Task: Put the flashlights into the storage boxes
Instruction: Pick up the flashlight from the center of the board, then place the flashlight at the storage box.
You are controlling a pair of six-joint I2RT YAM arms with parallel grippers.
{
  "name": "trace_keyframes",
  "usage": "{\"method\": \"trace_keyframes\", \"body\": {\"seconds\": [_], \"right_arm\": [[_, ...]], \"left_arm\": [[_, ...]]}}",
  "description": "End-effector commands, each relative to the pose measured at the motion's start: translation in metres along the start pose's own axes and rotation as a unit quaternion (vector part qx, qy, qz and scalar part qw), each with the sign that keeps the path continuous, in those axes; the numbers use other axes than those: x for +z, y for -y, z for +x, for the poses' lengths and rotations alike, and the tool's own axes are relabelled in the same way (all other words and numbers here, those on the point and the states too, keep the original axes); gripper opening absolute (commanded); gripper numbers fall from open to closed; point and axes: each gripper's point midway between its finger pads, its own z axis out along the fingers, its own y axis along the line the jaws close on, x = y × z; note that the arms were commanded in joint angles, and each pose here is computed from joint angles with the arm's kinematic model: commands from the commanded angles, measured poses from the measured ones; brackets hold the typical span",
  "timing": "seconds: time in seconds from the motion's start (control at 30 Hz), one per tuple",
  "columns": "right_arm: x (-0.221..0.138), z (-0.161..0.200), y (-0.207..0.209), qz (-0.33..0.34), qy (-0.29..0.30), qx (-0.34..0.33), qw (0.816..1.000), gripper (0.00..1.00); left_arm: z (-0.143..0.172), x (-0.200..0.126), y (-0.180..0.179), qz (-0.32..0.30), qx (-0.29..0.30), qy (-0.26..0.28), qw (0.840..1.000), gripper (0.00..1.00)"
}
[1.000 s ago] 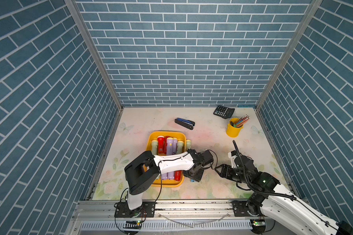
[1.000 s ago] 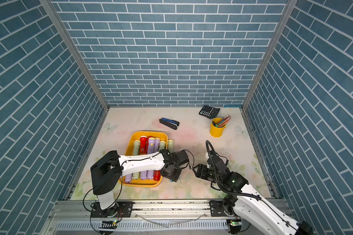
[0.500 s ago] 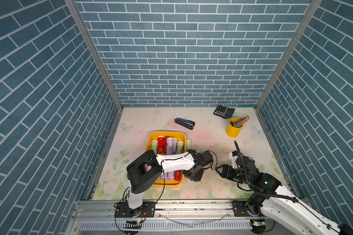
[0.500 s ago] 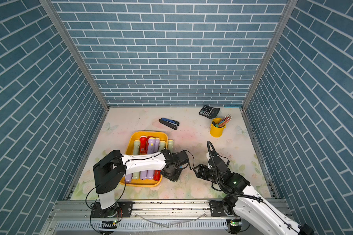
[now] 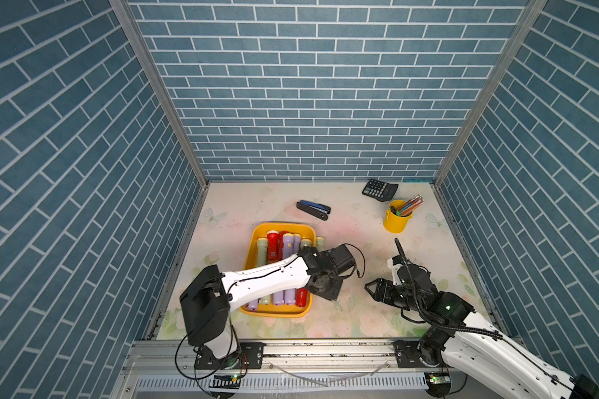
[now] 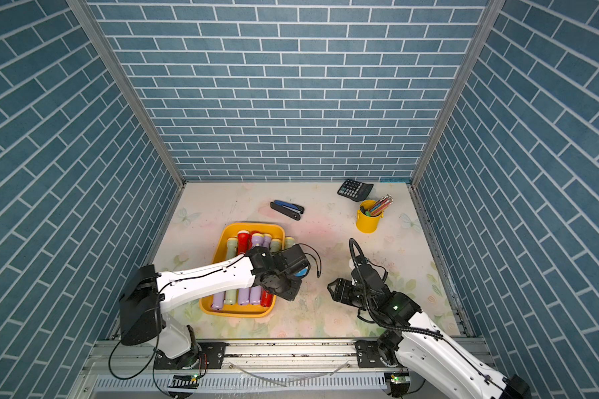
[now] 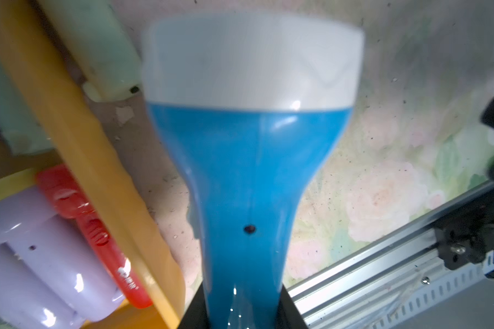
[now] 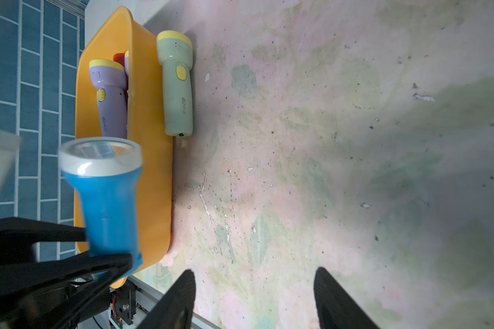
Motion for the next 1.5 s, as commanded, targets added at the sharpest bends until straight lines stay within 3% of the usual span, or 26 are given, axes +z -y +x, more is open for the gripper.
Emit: {"method": "trace_keyframes", "body": {"seconds": [0.0,0.27,0.47,0.87,1.2,1.47], "right_arm": [[0.006,-0.006,-0.013,-0.021,0.000,-0.010,1.000,0.67],[0.023,-0.023,-0.048,-0.041,-0.025,-0.051,0.998,0.67],[0.032,-0.030,-0.064,-0.062,-0.031,-0.054,0.996,0.66],[0.035,-0.031,-0.068,-0.062,-0.037,-0.047,0.996,0.66],[0.036,-0.030,-0.068,-0.062,-0.039,-0.045,0.996,0.66],[0.034,-0.030,-0.067,-0.063,-0.035,-0.044,0.996,0.66]], "left_arm": [[0.005,-0.015,-0.029,-0.032,-0.016,0.004,0.999,0.23],[0.029,-0.048,-0.087,-0.054,-0.081,0.023,0.995,0.24],[0.060,-0.040,-0.130,-0.054,-0.146,0.014,0.988,0.25],[0.070,0.003,-0.113,0.037,-0.195,0.002,0.980,0.31],[0.075,0.014,-0.122,0.008,-0.199,-0.012,0.980,0.37],[0.077,-0.003,-0.137,-0.033,-0.199,0.000,0.979,0.47]]}}
